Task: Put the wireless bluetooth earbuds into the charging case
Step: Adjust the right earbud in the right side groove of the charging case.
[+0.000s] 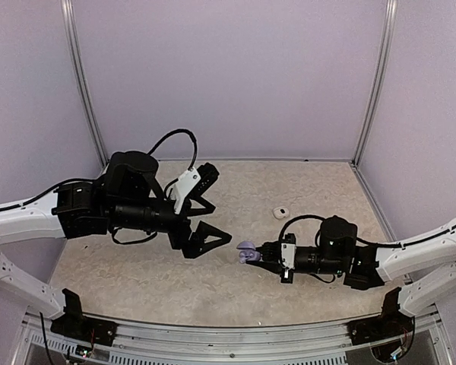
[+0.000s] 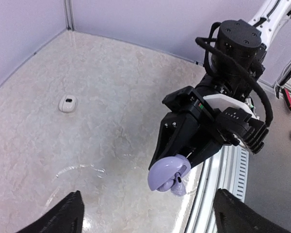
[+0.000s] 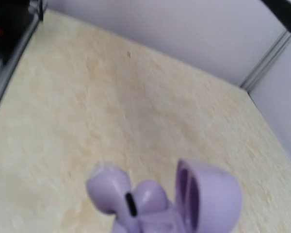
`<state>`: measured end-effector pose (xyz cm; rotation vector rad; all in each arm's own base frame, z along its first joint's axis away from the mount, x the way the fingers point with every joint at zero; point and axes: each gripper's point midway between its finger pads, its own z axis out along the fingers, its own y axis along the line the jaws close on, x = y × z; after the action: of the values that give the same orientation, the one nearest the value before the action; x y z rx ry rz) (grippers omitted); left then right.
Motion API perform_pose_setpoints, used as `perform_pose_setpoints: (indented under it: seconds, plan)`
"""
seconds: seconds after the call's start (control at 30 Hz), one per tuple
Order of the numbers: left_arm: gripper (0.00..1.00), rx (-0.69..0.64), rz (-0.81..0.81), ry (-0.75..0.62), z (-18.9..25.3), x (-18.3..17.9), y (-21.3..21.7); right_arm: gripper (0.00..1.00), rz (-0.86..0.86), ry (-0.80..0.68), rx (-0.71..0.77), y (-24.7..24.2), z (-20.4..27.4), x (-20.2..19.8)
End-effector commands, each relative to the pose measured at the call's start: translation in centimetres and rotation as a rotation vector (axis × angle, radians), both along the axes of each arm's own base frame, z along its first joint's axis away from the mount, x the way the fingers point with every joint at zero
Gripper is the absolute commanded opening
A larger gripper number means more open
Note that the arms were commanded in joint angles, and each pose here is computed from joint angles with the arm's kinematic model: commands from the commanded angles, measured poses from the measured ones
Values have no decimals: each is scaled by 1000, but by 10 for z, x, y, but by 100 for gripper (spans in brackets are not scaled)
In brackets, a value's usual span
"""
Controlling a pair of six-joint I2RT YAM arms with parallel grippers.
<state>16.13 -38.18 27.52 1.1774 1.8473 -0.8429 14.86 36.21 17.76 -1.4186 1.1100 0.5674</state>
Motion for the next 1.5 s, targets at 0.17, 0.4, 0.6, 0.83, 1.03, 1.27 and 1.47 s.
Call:
perform_pose_setpoints:
  seconds: [0.17,0.4,0.6,0.83,1.03,1.27,1.47]
  plan:
    - [99,-235,-20,-327,52,-7,35,0,197,101,185,-6,49,-31]
    - [99,-199,-219,-415,40,-45,13,0,330,179,223,-8,64,-52]
    - [99,-181,-285,-430,36,-58,-9,0,386,208,223,-6,67,-60]
    - [99,-154,-306,-427,29,-58,-26,0,411,222,217,-3,68,-62]
    - [97,-155,-350,-399,24,-63,-37,0,413,224,214,-2,67,-62]
    - [95,-147,-392,-391,18,-67,-44,0,418,223,212,-1,67,-62]
    - [94,-140,-394,-391,16,-66,-46,0,425,224,211,-1,67,-63]
